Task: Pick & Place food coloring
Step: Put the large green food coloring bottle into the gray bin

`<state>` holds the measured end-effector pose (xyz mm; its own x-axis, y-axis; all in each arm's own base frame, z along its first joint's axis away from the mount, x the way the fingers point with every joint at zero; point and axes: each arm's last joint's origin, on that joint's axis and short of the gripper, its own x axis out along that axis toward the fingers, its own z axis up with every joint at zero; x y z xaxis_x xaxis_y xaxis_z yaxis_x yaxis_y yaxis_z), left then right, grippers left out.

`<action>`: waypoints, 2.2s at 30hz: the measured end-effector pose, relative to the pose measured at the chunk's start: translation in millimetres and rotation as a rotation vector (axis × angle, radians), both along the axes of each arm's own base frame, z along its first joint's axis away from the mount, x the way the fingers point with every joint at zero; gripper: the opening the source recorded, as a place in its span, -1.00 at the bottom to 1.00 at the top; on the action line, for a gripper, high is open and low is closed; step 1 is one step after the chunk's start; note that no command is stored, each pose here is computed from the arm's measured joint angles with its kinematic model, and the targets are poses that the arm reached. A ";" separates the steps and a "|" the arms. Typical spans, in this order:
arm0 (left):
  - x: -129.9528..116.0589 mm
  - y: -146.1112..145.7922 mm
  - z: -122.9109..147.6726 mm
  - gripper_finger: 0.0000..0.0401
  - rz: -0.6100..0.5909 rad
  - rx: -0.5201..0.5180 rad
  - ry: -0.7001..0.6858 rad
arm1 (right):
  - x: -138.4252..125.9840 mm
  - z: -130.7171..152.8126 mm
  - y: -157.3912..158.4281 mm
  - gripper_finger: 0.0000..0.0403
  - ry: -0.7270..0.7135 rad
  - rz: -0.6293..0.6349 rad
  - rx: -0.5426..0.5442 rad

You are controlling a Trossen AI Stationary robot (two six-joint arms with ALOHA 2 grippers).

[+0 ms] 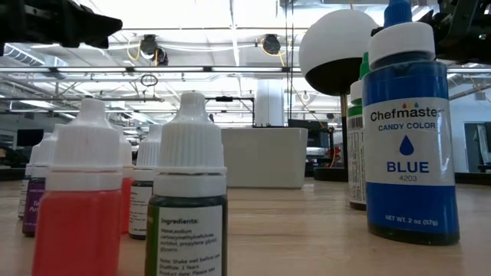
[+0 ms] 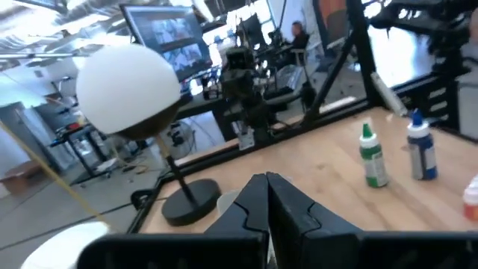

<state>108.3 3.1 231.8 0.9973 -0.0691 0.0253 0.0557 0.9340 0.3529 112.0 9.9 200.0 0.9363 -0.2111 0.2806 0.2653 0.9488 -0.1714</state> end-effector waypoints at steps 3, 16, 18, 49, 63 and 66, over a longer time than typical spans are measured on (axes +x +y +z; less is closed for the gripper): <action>-2.2 -0.4 -0.8 -0.98 -0.057 -0.029 0.010 | 0.0 0.0 0.0 -1.00 0.000 0.000 0.000; -8.6 -3.2 -23.2 -0.98 -0.075 -0.013 -0.005 | 0.0 0.0 0.0 -1.00 0.000 0.000 0.000; -9.4 -2.7 -29.7 -0.99 -0.057 -0.016 -0.013 | 0.0 -0.1 0.0 -1.00 -0.002 0.004 0.013; -13.1 -2.7 -36.4 -0.96 -0.049 -0.048 0.006 | 0.0 0.0 0.0 -1.00 0.000 0.000 -0.001; -13.2 -2.6 -35.5 -0.79 -0.048 -0.092 0.002 | -0.3 0.7 0.0 -1.00 -0.003 -0.006 -0.021; -13.2 -2.2 -34.4 -0.79 -0.035 -0.092 -0.010 | -0.2 0.7 0.0 -1.00 -0.004 -0.005 -0.015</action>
